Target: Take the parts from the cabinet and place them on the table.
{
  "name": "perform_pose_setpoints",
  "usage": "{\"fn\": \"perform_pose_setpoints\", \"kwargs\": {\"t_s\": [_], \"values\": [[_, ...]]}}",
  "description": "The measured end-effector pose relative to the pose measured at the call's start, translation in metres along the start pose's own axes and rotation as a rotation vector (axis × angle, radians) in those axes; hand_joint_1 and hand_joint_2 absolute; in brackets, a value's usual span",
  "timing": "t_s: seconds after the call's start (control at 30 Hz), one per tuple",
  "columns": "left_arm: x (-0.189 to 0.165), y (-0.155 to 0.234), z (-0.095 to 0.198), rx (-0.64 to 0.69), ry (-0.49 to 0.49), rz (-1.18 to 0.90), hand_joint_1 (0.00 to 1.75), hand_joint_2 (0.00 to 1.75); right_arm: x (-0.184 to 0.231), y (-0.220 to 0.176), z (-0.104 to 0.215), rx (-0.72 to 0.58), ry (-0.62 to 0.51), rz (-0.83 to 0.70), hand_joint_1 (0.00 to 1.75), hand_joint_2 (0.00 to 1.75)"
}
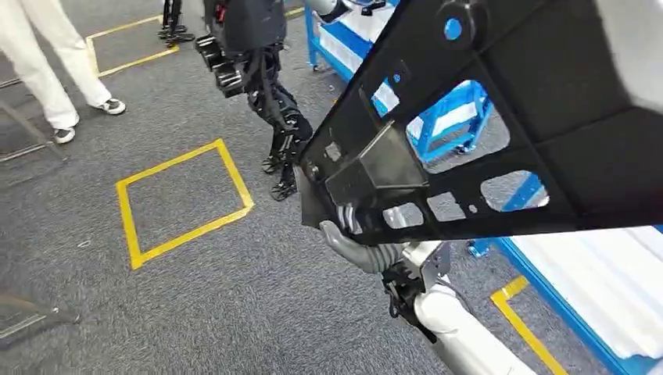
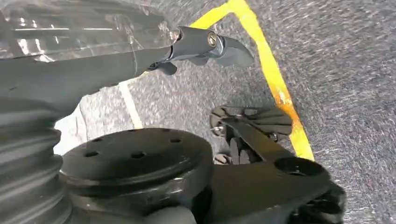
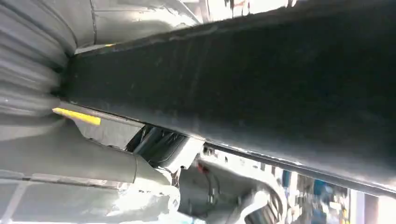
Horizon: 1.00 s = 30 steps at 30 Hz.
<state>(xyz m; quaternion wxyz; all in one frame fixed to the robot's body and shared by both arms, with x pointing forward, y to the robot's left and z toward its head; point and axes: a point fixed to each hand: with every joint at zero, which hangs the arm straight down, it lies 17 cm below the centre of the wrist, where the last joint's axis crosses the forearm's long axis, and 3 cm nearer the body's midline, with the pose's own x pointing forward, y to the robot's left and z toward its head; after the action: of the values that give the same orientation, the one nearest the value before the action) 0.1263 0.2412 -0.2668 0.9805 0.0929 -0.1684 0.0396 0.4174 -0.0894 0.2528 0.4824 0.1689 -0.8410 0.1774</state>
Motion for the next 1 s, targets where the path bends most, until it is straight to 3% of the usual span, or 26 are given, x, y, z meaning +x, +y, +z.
{"fn": "perform_pose_setpoints", "kwargs": {"t_s": [1.0], "values": [[-0.0004, 0.0009, 0.0001, 0.007, -0.003, 0.0, 0.0, 1.75, -0.0054, -0.0036, 0.0053, -0.014, 0.024, 0.016, 1.75, 1.75]]}}
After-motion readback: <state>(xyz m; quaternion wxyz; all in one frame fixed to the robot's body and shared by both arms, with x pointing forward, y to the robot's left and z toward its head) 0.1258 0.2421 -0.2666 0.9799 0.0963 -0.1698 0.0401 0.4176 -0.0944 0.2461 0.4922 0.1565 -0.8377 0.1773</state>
